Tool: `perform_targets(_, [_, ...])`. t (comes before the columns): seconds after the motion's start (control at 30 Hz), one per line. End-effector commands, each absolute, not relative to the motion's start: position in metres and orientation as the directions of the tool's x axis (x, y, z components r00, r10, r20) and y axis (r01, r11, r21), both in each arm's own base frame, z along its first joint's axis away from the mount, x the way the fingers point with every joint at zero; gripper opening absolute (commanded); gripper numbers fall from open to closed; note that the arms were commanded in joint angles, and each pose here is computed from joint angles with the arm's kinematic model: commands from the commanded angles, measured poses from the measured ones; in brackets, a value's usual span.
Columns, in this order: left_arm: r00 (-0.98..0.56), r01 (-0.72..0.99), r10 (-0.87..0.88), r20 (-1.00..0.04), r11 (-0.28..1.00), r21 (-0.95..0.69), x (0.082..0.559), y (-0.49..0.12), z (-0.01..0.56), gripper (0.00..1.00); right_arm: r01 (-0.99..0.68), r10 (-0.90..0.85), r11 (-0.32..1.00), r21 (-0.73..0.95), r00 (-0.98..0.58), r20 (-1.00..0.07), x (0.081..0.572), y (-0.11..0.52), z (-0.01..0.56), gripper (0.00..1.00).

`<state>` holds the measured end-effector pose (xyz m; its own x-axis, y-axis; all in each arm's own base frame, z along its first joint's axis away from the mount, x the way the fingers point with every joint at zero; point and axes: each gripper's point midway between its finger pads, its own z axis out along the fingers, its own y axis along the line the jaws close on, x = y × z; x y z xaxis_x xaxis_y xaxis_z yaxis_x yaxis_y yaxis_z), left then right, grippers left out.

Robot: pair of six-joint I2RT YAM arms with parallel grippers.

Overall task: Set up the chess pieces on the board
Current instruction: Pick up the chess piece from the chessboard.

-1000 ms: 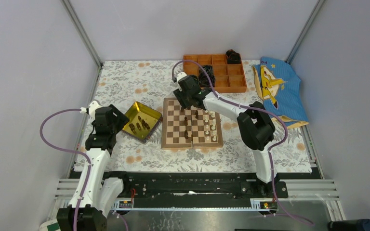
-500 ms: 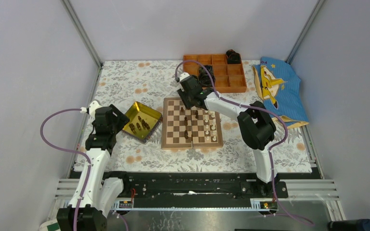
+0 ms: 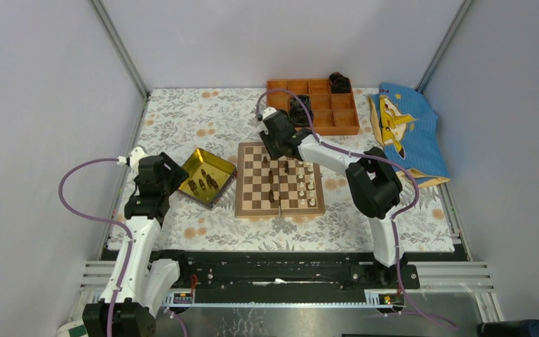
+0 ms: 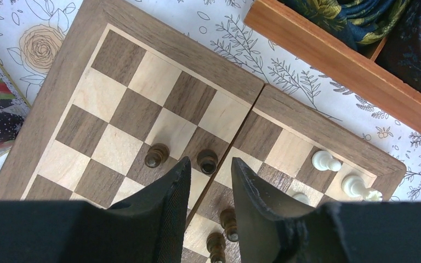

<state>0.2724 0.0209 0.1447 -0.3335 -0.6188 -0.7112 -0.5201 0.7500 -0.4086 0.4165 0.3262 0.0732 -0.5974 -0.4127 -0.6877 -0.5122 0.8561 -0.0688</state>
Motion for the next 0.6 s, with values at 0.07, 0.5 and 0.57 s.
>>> perform_targets(0.07, [-0.319, -0.488, -0.606, -0.729, 0.765, -0.422, 0.279, 0.019, 0.15, 0.75, -0.506, -0.381, 0.862, -0.037, -0.598, -0.705, 0.416, 0.326, 0.087, 0.39])
perform_targets(0.5, [-0.322, -0.489, -0.607, -0.726, 0.764, -0.422, 0.279, 0.019, 0.149, 0.75, -0.51, -0.381, 0.86, -0.014, -0.624, -0.683, 0.417, 0.326, 0.072, 0.34])
perform_targets(0.57, [-0.32, -0.488, -0.608, -0.726, 0.763, -0.424, 0.28, 0.019, 0.149, 0.75, -0.509, -0.381, 0.861, -0.013, -0.627, -0.679, 0.417, 0.326, 0.071, 0.34])
